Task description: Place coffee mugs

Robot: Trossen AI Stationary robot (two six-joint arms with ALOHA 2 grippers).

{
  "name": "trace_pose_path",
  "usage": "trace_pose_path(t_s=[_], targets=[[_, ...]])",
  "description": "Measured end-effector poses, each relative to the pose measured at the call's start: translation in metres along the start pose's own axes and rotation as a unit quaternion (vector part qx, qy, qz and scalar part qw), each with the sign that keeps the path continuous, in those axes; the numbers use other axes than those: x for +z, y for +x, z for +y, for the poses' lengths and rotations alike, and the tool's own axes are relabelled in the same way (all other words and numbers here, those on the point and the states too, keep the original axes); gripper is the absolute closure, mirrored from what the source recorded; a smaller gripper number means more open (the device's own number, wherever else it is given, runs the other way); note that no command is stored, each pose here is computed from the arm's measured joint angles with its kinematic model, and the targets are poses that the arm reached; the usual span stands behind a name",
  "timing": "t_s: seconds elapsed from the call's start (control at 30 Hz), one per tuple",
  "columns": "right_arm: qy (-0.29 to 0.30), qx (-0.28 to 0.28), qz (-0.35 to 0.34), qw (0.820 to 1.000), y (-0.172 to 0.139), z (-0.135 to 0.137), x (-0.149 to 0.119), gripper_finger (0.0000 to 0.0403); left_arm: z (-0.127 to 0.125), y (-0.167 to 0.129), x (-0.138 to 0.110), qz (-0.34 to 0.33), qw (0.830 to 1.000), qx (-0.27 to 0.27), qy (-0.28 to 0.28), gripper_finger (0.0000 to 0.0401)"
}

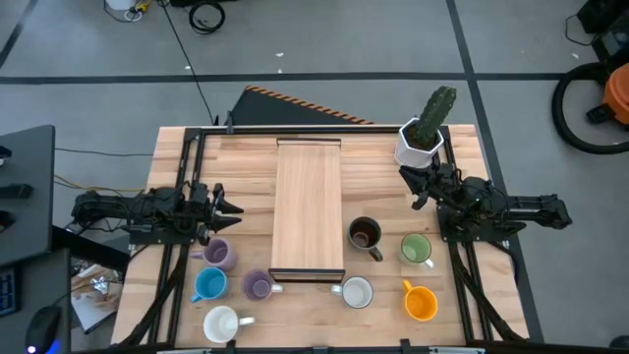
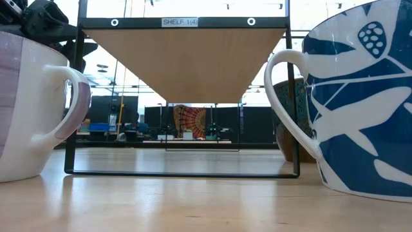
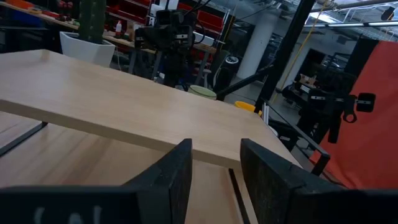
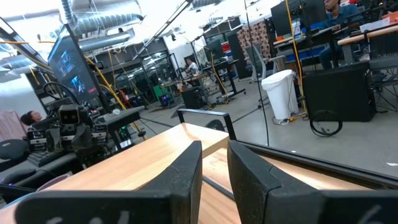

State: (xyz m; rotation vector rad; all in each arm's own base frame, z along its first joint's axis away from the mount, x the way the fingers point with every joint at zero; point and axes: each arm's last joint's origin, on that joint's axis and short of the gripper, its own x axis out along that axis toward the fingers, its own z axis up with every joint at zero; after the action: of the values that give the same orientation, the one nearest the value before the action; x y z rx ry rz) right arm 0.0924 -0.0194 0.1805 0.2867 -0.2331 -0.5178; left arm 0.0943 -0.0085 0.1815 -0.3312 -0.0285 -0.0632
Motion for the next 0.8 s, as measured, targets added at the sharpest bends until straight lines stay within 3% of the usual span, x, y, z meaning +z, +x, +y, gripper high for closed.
trace_pose_path(t_s=[0.43,0.8], targets=[[0.000,0.000,0.000,1.000,0.000,0.000,0.000,0.0321,0.000,0.000,0.001,-0.003,1.000,-0.001,0.000,0.0260],[0.033,0.010,-0.038,0.999,0.000,0.002,0.008,0.0321,-0.004,-0.001,0.015,-0.081,0.997,-0.015,-0.005,0.0260]])
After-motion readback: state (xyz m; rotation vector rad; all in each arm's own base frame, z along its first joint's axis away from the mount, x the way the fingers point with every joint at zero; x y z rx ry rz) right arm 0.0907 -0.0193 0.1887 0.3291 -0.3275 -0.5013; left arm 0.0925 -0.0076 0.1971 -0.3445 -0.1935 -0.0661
